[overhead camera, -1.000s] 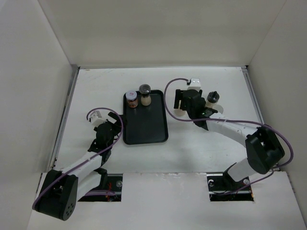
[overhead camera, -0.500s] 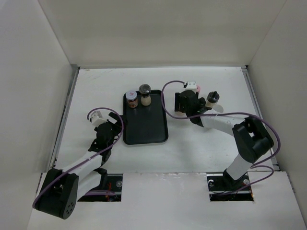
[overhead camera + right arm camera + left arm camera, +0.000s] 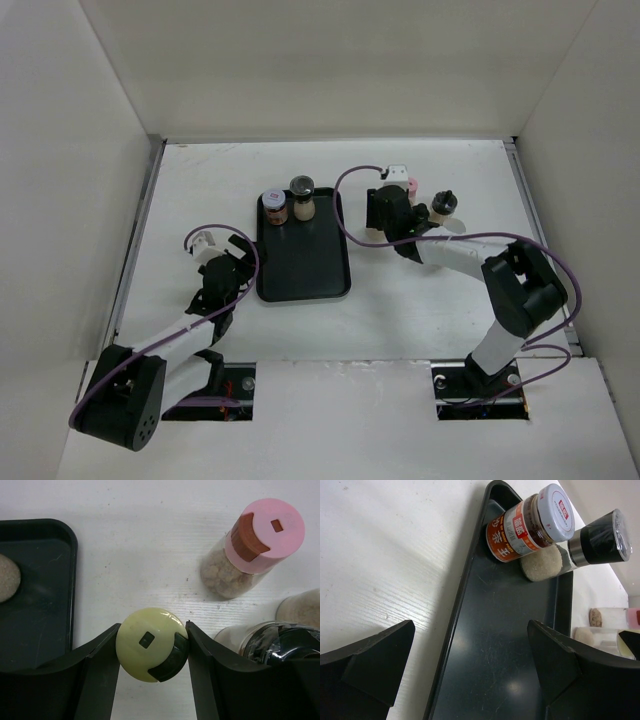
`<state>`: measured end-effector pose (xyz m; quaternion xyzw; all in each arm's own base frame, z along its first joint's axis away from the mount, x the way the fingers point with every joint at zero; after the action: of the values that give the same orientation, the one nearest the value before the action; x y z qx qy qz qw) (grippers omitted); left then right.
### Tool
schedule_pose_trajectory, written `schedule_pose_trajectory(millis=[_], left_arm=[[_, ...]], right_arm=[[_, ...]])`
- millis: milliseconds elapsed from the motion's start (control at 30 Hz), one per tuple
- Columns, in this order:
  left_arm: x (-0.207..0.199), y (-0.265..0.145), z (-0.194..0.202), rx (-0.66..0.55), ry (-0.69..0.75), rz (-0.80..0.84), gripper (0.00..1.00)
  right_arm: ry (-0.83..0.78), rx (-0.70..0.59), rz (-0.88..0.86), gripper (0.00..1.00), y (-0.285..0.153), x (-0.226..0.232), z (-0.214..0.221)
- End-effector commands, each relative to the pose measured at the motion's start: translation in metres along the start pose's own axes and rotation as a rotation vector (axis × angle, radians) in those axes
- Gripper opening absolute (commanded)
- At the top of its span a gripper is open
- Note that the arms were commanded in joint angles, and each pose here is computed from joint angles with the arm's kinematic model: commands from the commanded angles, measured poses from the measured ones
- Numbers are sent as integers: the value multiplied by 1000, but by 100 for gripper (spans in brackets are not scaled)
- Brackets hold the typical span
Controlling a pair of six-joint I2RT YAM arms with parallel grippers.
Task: Organize the condiment bottles
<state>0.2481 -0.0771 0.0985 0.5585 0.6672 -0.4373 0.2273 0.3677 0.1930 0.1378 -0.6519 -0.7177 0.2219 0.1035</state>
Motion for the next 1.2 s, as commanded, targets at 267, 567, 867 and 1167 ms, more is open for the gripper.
schedule_pose_trajectory(millis=[267, 567, 867, 1167], left_arm=[[-19, 2, -9, -33, -18, 71, 100], [-20, 0, -12, -44, -22, 83, 100], [-18, 2, -11, -44, -18, 70, 100], [-16, 3, -10, -36, -16, 61, 100]], right_arm=[[164, -308, -153, 49, -16, 52, -111], [161, -321, -201, 49, 23, 105, -124], [130, -277, -182, 50, 48, 116, -106], [111, -260, -172, 71, 58, 120, -97]])
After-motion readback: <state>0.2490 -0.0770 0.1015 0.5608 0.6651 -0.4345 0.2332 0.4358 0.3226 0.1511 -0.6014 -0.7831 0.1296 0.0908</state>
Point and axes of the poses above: each gripper's point midway between its finger pads, its own y axis out along the fingers, its own x axis along the line the jaws close on, z = x × y, the point moved 6 cm from there along -y, back along the fingers, and after that the axes turned 11 degrees about -y, right-handed, at the moved point
